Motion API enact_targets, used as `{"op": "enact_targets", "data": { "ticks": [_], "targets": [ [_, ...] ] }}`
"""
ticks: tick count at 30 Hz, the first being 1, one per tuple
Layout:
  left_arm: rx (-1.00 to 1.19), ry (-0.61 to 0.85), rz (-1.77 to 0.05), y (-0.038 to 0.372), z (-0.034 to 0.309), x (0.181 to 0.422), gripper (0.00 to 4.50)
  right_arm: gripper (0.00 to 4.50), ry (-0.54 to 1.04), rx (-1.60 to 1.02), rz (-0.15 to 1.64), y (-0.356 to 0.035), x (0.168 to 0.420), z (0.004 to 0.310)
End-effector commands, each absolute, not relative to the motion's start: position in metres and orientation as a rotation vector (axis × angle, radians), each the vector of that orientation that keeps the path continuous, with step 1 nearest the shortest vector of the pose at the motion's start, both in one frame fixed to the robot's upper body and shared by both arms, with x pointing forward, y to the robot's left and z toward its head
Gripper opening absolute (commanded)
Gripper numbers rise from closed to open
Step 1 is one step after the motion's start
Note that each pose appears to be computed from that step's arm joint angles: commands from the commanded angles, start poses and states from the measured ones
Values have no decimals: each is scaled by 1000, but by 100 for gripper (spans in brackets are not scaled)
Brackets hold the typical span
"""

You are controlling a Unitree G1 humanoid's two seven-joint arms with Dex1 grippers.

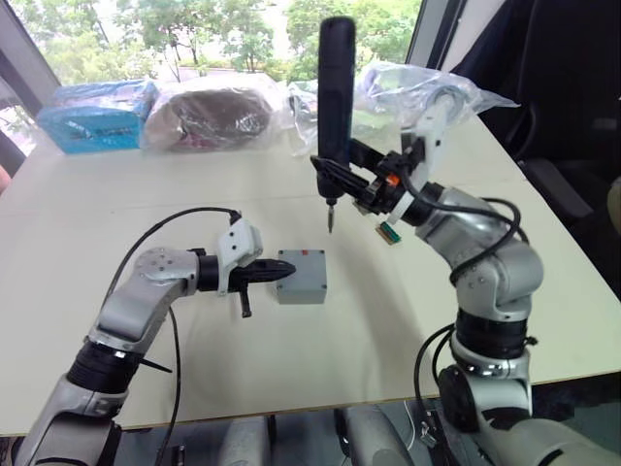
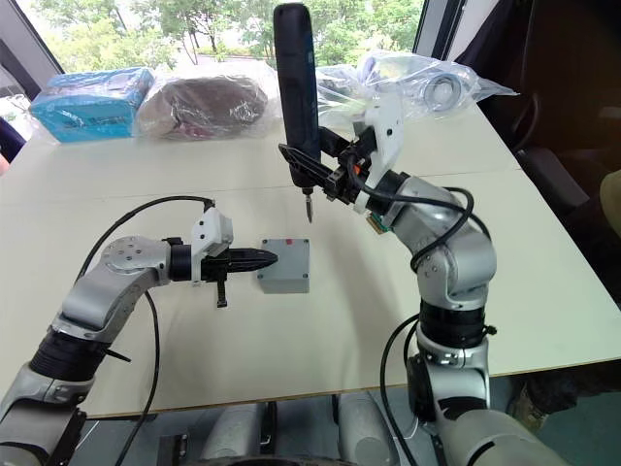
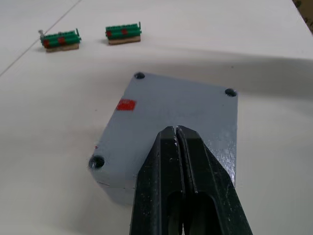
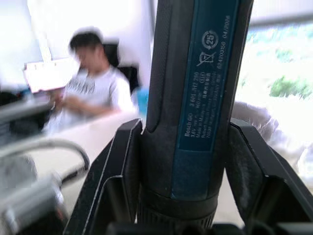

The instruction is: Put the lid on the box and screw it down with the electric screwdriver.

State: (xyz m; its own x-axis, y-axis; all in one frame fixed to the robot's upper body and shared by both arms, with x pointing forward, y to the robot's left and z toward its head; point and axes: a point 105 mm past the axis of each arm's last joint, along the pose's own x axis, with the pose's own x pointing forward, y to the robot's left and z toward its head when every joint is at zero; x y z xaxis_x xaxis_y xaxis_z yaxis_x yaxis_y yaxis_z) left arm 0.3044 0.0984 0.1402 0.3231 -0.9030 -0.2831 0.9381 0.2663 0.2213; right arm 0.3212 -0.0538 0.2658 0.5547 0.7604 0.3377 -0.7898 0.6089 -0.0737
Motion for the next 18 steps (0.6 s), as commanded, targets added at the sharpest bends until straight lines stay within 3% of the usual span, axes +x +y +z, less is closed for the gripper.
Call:
{"op": "enact_targets", "data": {
  "ticks": [1,6,18],
  "targets": [
    [416,106,-1246,99,138,307,0,189,-494,70,907,-46,310,274],
    [429,112,-1239,98,135,309,0,189,-510,61,844,-42,311,247],
    [441,116,-1235,99,135,307,0,189,-528,8,768,-49,317,229]
  ]
}}
